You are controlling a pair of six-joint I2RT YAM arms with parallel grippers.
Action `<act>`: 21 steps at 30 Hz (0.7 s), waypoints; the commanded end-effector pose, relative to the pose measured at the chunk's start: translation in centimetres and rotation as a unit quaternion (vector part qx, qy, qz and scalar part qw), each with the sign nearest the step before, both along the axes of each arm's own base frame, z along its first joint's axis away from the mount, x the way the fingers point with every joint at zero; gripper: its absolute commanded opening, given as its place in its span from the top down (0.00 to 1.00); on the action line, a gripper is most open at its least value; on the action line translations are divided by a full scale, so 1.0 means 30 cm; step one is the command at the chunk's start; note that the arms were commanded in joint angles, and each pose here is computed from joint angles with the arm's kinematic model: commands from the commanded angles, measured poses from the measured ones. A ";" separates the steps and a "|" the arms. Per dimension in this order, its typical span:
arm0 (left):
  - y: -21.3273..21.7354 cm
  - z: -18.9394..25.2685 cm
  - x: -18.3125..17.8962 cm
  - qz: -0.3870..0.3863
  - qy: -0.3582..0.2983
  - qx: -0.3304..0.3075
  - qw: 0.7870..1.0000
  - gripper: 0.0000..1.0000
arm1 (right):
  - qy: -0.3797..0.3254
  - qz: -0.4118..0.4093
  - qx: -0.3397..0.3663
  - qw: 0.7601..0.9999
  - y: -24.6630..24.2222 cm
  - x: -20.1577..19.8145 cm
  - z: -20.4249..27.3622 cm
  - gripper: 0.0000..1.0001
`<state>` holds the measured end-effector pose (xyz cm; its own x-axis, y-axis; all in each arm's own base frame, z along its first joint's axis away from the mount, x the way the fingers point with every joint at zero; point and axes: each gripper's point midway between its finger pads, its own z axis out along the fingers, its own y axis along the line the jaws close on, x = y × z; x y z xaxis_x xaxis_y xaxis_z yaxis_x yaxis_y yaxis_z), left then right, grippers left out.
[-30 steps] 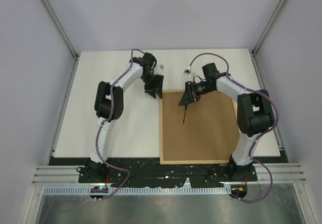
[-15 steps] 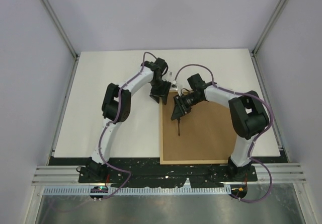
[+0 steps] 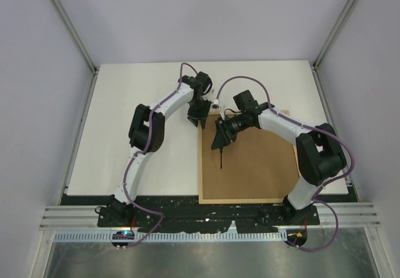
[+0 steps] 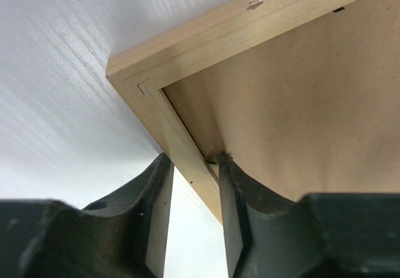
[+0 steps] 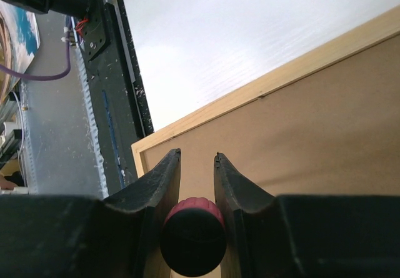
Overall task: Take the photo out of the frame
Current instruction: Adjust the photo frame item on the photo frame.
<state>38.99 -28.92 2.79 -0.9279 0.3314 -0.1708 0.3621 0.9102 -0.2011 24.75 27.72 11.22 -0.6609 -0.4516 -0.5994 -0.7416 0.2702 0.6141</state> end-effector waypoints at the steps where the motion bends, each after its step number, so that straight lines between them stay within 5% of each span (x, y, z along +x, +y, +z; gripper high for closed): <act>1: -0.014 0.024 0.030 0.016 -0.019 -0.002 1.000 0.64 | -0.015 0.037 0.023 0.999 0.017 -0.077 0.053 0.92; 6: -0.017 0.023 0.029 0.016 -0.019 -0.003 1.000 0.77 | -0.017 0.043 0.025 0.999 0.020 -0.091 0.059 0.92; 9: -0.010 0.020 0.029 0.016 -0.018 -0.001 1.000 0.99 | -0.016 0.046 0.024 0.999 0.018 -0.094 0.047 0.92; 21: 0.080 0.049 0.026 0.108 0.032 -0.112 0.987 1.00 | 0.013 -0.013 0.062 0.998 -0.060 0.034 0.099 0.92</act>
<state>38.89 -27.77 2.71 -0.9717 0.1822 -0.1505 0.2230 0.9181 -0.3278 23.85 26.48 11.57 -0.6774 -0.4350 -0.5933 -0.7224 0.2412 0.6480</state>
